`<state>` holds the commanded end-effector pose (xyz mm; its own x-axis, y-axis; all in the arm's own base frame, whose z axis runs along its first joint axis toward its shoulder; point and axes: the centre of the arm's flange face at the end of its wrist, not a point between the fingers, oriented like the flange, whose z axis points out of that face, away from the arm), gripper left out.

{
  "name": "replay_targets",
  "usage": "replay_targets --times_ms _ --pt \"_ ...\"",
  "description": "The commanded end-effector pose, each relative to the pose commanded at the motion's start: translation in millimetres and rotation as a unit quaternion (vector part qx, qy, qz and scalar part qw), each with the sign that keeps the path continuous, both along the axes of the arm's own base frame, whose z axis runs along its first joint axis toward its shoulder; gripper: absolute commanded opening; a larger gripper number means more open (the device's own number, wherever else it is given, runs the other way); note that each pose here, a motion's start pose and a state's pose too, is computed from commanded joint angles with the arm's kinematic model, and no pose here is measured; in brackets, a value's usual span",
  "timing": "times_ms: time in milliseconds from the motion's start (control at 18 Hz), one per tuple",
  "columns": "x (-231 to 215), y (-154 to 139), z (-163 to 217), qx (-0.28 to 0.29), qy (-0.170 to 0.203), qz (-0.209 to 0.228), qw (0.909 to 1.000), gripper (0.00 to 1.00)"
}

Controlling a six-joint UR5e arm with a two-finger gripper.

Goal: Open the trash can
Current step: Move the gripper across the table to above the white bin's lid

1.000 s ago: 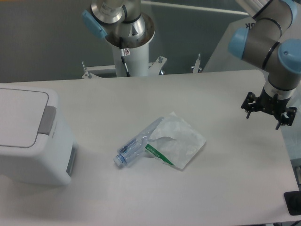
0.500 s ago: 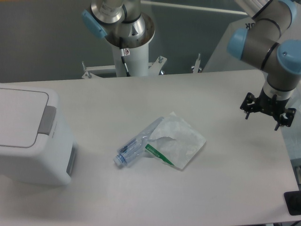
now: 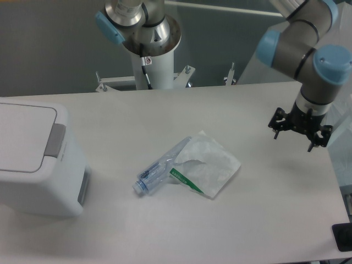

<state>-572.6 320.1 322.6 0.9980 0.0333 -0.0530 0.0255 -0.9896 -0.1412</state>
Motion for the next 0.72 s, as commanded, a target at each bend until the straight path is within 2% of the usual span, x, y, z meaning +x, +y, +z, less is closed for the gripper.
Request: replay_targets --times_ms 167,333,611,722 --pt "16 11 -1 0.013 -0.010 -0.007 0.9998 1.00" --pt "33 19 9 0.034 -0.021 0.021 0.9990 1.00" --pt "69 53 30 0.036 -0.039 0.042 0.9977 1.00" --pt "77 61 44 0.045 -0.051 0.063 0.9957 1.00"
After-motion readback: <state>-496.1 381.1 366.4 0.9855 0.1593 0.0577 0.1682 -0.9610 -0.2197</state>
